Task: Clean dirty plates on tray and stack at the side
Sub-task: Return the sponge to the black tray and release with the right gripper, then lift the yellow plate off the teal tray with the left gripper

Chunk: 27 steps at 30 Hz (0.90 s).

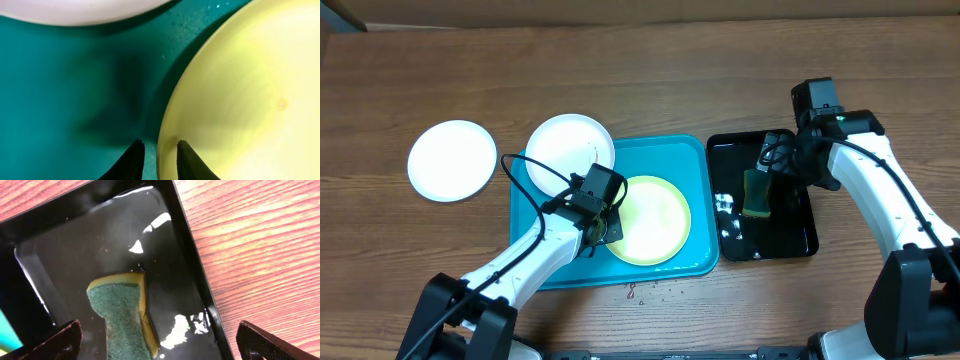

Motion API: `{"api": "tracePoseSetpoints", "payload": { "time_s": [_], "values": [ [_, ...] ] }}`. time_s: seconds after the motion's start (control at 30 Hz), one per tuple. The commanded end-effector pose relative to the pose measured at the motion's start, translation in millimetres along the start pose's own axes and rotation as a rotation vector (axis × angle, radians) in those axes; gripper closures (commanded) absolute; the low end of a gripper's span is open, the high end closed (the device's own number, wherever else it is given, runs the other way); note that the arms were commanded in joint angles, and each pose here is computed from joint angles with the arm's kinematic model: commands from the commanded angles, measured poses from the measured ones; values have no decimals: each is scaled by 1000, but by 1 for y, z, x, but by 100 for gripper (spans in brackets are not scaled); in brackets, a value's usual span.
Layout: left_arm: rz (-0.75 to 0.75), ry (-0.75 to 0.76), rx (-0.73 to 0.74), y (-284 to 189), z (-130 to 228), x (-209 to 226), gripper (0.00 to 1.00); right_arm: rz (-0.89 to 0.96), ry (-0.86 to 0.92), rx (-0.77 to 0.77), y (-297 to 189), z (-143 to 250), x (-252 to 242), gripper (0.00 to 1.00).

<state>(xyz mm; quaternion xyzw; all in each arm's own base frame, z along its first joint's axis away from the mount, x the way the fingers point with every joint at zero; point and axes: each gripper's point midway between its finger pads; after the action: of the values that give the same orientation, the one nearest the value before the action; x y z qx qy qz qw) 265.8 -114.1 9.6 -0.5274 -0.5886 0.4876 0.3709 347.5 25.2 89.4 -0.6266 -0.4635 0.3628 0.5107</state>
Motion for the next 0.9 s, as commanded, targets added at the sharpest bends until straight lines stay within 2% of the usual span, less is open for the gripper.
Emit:
{"api": "tracePoseSetpoints", "payload": {
  "time_s": [0.0,0.13,0.17,0.2,0.23,0.67,0.87],
  "values": [
    [-13,7,35,8,5,0,76,-18,15,-23,-7,-4,4,0],
    [-6,7,37,8,5,-1,76,-18,15,-23,-7,-4,4,0],
    [-5,10,35,8,5,-1,80,-18,15,-23,-7,-4,4,0],
    [-2,15,32,7,3,-3,92,-18,15,-23,-7,-4,4,0],
    [4,26,32,6,2,-4,96,-19,15,-23,-7,-5,4,0],
    [64,95,-32,-58,-55,-42,96,-18,15,-23,-7,-4,4,0],
    [116,121,-27,-66,-60,-51,96,-18,15,-23,-7,-4,4,0]
  ]
}}
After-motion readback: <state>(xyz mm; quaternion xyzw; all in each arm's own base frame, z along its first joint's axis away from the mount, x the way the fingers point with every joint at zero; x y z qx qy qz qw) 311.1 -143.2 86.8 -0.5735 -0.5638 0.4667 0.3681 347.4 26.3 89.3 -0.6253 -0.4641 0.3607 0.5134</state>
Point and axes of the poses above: each gripper's point midway between its finger pads, its own y axis out along the fingers, its own x axis along the line the jaws close on, z = x × y
